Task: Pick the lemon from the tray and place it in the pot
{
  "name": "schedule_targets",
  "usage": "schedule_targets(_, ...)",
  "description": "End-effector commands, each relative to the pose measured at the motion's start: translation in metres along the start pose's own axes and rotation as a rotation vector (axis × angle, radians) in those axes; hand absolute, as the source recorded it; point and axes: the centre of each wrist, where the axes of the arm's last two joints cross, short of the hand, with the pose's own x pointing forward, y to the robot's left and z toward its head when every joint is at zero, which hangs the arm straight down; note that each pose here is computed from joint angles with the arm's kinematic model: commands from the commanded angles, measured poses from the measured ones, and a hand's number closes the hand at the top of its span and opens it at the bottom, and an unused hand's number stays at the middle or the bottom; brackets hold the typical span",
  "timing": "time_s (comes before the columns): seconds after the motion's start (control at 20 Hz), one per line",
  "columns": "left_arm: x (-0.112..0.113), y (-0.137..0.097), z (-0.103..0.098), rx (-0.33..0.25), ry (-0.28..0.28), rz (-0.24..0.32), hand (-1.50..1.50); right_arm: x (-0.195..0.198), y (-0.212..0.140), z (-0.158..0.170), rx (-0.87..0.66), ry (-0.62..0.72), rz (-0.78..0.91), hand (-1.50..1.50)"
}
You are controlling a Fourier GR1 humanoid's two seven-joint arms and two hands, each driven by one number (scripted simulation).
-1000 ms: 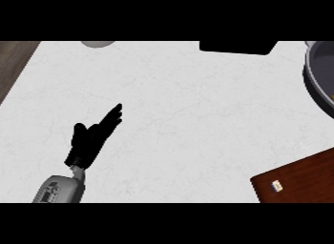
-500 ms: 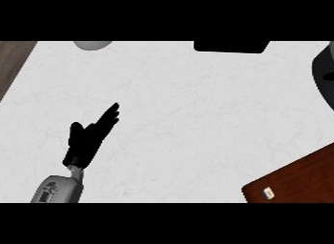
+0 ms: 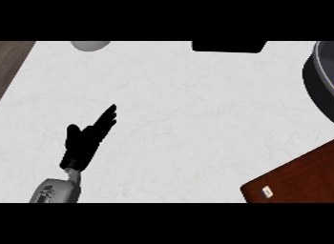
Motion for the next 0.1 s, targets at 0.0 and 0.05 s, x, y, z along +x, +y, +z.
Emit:
schedule_targets(0.0,-0.002,-0.004,0.004,-0.008,0.018,0.001,0.00,-0.023,-0.039,0.005,-0.088,-0.027,-0.093,-1.50)
schedule_targets(0.05,-0.004,0.014,0.003,0.004,0.001,0.014,0.00,-0.021,-0.043,0.004,-0.095,-0.037,-0.115,-1.50)
